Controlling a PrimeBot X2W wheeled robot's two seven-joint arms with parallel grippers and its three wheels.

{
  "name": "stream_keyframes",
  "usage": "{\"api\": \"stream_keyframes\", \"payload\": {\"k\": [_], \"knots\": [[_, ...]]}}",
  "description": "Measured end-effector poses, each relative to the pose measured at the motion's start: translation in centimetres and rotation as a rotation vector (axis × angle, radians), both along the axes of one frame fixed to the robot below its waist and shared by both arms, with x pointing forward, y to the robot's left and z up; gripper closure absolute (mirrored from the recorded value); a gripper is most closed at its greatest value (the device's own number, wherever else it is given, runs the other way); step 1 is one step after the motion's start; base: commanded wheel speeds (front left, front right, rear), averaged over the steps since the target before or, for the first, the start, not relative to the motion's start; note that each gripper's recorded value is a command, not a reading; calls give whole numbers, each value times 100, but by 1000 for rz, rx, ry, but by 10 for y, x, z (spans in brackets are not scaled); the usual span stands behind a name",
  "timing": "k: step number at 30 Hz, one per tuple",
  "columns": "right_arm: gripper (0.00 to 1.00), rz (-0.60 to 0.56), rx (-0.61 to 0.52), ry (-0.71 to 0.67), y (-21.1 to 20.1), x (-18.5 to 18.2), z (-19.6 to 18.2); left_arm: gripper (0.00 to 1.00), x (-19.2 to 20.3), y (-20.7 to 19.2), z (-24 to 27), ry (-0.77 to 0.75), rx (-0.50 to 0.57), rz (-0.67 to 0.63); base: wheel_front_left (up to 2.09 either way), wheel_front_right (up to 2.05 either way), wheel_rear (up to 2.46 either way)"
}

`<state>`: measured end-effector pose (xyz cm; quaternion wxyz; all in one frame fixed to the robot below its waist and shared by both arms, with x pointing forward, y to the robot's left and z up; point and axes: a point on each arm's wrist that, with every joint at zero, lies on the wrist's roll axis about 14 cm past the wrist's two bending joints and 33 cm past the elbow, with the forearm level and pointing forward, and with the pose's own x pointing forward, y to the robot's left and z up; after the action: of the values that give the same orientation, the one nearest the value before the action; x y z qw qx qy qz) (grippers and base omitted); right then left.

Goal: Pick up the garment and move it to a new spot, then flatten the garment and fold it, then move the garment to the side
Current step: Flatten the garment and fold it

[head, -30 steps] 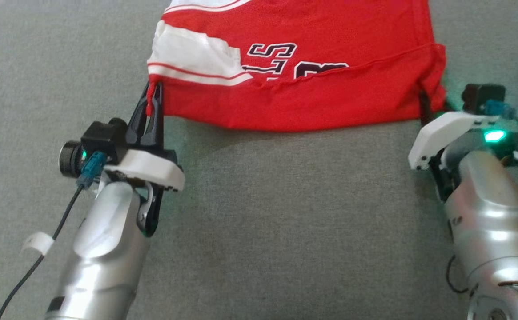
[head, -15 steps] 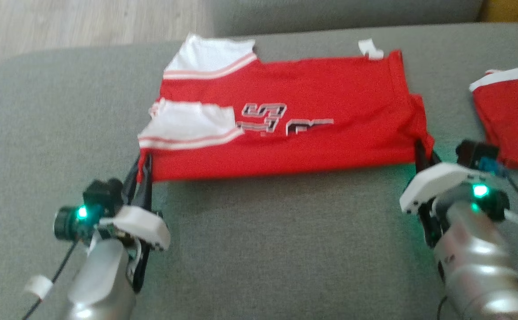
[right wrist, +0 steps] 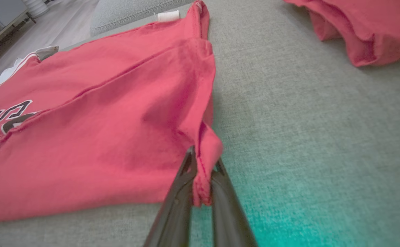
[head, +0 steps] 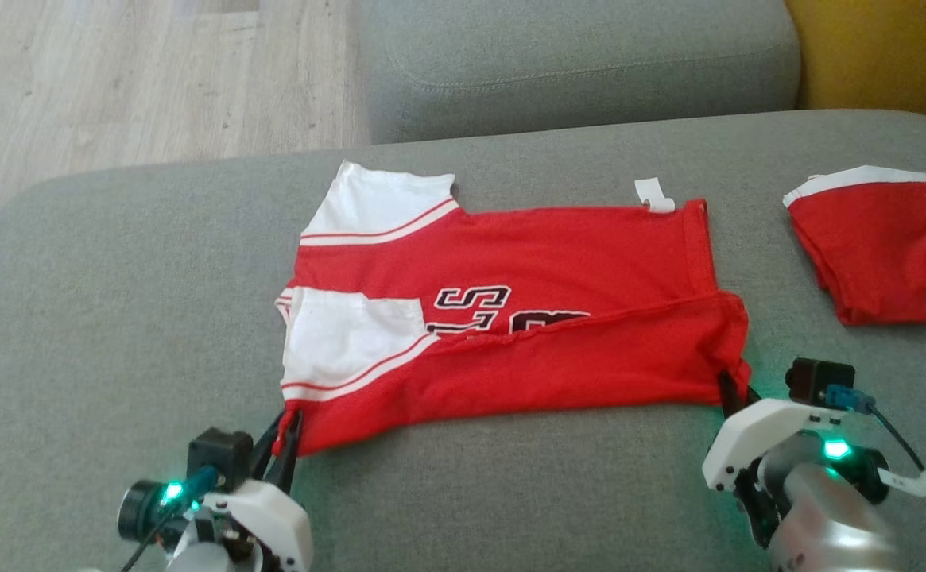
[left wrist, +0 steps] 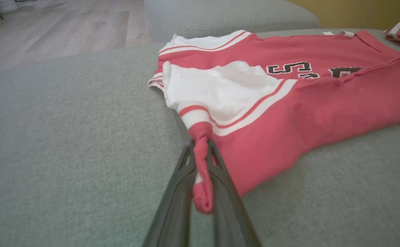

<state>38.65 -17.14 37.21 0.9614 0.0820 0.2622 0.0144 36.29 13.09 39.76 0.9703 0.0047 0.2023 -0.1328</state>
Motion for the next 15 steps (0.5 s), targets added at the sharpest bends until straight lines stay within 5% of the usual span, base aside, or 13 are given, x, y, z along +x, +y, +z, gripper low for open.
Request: {"api": "stream_keyframes", "payload": {"k": [15], "knots": [[100,-35,19,-51,-7,-6,2,100,-6,3,8,-8,18,24,0,0,0]]}}
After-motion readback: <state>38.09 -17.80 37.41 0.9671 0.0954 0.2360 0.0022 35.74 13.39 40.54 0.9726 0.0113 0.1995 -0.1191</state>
